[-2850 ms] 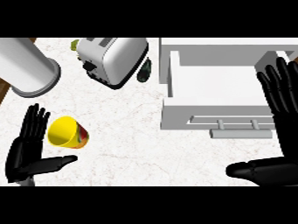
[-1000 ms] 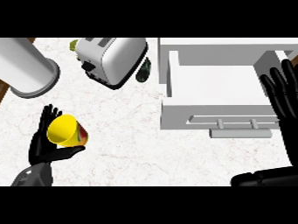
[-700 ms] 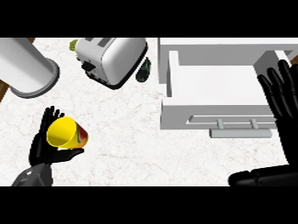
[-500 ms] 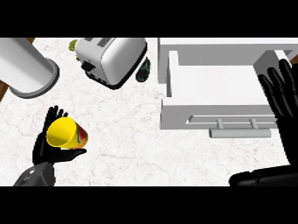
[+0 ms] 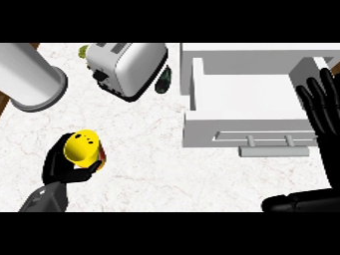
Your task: Pick up the cup, place it into the drawer and close the drawer
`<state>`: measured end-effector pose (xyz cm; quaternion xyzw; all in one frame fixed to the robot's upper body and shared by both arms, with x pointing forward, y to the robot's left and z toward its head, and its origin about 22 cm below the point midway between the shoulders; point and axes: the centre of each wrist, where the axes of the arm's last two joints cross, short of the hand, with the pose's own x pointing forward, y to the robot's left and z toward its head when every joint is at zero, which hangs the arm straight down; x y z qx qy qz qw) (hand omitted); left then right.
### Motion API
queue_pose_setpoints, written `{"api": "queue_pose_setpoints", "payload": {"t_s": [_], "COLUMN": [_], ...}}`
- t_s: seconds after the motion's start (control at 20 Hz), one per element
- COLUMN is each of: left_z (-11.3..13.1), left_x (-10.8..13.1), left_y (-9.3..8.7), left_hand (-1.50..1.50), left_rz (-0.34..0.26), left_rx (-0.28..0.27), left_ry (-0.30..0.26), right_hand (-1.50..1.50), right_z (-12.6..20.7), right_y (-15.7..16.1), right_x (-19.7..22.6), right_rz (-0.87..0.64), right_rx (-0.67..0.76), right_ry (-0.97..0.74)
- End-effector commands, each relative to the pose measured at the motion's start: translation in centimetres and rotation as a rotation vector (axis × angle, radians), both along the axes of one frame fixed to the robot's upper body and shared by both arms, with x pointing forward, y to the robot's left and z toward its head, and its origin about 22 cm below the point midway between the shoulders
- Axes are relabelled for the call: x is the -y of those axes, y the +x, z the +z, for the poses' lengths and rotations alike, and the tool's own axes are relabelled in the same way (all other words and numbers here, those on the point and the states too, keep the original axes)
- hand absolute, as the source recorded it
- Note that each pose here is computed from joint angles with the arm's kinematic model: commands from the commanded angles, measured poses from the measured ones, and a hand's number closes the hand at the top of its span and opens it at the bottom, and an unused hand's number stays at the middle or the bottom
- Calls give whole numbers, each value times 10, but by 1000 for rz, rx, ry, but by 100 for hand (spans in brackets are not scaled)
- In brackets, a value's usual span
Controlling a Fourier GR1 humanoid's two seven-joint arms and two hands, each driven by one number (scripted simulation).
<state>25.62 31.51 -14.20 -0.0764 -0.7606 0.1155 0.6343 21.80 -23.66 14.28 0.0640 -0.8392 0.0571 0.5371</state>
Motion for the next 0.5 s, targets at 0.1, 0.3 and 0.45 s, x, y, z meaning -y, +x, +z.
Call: {"api": "queue_pose_setpoints", "payload": {"t_s": [0.1,0.3,0.45], "left_z": [-10,4,6], "left_x": [6,20,20], "left_y": [-15,16,5], "left_hand": [150,150,150], "left_rz": [21,103,107], "left_rx": [126,161,202], "left_ry": [-22,-1,35], "right_hand": [-150,-150,-150], "right_z": [14,2,12], "right_y": [-12,-8,-2], "right_x": [3,-10,-3], "right_rz": [5,12,-11], "right_rx": [3,24,30], "right_ry": [-9,1,6]}}
